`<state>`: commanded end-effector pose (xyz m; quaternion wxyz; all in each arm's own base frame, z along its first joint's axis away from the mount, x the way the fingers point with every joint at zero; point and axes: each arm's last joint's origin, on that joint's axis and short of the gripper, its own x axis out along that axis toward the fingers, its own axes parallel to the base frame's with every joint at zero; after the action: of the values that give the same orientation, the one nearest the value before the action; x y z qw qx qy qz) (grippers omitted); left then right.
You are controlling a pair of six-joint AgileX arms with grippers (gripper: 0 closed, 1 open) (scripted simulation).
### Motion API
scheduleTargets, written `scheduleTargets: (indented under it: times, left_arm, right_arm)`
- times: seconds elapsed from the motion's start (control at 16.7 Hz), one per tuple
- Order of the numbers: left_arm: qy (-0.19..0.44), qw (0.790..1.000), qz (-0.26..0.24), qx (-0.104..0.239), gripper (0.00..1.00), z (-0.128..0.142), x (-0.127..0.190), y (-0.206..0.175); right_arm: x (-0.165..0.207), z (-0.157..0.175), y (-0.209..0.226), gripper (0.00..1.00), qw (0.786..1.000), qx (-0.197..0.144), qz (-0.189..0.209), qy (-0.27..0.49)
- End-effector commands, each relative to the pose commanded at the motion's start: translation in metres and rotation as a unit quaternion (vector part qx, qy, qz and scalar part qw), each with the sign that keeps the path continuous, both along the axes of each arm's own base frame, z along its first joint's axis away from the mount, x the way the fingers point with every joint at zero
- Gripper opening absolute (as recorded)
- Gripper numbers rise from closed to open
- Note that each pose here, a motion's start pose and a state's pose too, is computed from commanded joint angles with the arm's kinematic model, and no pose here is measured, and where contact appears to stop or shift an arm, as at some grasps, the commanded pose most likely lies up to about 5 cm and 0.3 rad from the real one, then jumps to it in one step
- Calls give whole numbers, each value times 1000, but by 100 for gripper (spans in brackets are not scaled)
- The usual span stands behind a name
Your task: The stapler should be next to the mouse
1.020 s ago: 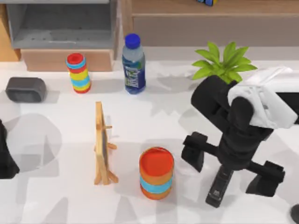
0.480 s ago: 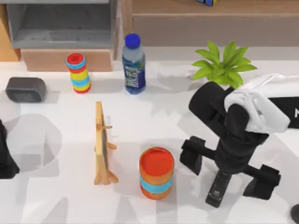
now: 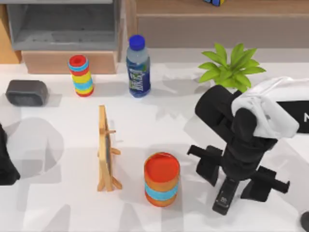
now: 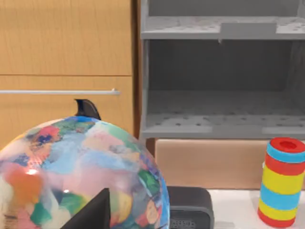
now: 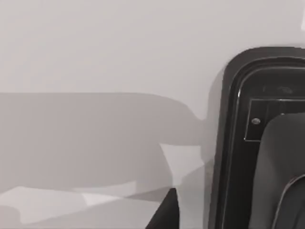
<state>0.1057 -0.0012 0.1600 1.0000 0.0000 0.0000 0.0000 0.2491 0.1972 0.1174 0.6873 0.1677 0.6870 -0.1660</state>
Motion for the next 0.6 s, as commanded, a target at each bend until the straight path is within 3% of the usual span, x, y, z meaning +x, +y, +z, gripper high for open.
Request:
scheduleTargets:
  times: [0.3, 0.6]
  left_arm:
    - [0, 1000, 0, 0, 100, 0, 0, 0]
    - [0, 1000, 0, 0, 100, 0, 0, 0]
  right_arm:
    - [0, 0, 0, 2, 1000, 0, 0, 0]
    - [0, 0, 0, 0, 1000, 0, 0, 0]
